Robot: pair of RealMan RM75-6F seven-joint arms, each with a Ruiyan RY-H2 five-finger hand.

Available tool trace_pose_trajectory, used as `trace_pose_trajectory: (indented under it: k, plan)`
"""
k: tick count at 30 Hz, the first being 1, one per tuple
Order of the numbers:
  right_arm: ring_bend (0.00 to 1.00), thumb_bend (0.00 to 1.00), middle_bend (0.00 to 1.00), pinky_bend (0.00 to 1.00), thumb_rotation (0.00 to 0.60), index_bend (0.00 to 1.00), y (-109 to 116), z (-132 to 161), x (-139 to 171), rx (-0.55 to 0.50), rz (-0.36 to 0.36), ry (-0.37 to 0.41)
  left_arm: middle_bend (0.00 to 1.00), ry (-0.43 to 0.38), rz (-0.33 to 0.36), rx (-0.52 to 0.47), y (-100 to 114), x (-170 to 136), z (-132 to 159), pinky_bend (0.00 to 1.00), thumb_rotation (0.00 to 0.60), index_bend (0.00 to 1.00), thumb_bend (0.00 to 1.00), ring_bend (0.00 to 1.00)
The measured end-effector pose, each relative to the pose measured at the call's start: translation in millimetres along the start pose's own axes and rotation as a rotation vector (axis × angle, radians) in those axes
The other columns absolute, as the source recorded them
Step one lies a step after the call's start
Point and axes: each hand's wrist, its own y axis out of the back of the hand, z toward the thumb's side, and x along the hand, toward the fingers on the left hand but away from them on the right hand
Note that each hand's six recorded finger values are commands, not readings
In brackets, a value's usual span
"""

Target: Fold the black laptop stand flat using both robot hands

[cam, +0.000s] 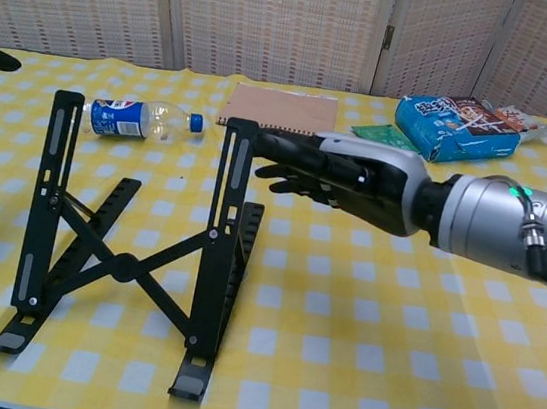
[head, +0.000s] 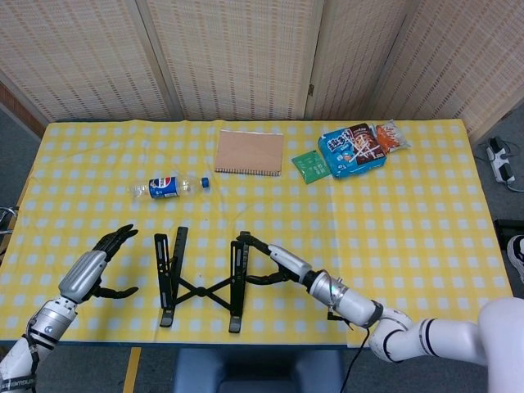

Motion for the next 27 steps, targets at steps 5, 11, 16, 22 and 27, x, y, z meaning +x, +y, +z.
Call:
trace_pose_trajectory:
  k: [5,11,16,22,27]
  plan:
    - [0.03,0.20,0.00,0.00,0.233,0.00,-14.5,13.0,-9.2,-0.004,0.049,0.041,0.00,0.042,-0.040,-0.141,-4.9,-1.5,-18.1,0.00,0.600,0.00,0.20,0.00]
    - [0.03,0.20,0.00,0.00,0.230,0.00,-36.4,32.3,-0.3,0.005,0.124,0.127,0.00,0.031,-0.102,-0.188,-28.6,-3.5,-26.4,0.00,0.600,0.00,0.20,0.00]
    - [0.03,0.20,0.00,0.00,0.231,0.00,-56.4,41.9,14.1,0.012,0.189,0.178,0.00,0.001,-0.137,-0.181,-49.8,-4.9,-22.0,0.00,0.600,0.00,0.20,0.00]
    - [0.03,0.20,0.00,0.00,0.230,0.00,-71.5,44.4,27.3,0.024,0.232,0.198,0.03,-0.038,-0.191,-0.165,-71.9,-8.8,-11.9,0.00,0.600,0.05,0.20,0.00]
    - [0.04,0.20,0.00,0.00,0.230,0.00,-76.2,42.7,33.3,0.024,0.240,0.199,0.05,-0.061,-0.206,-0.137,-82.1,-6.9,-5.6,0.00,0.600,0.07,0.20,0.00]
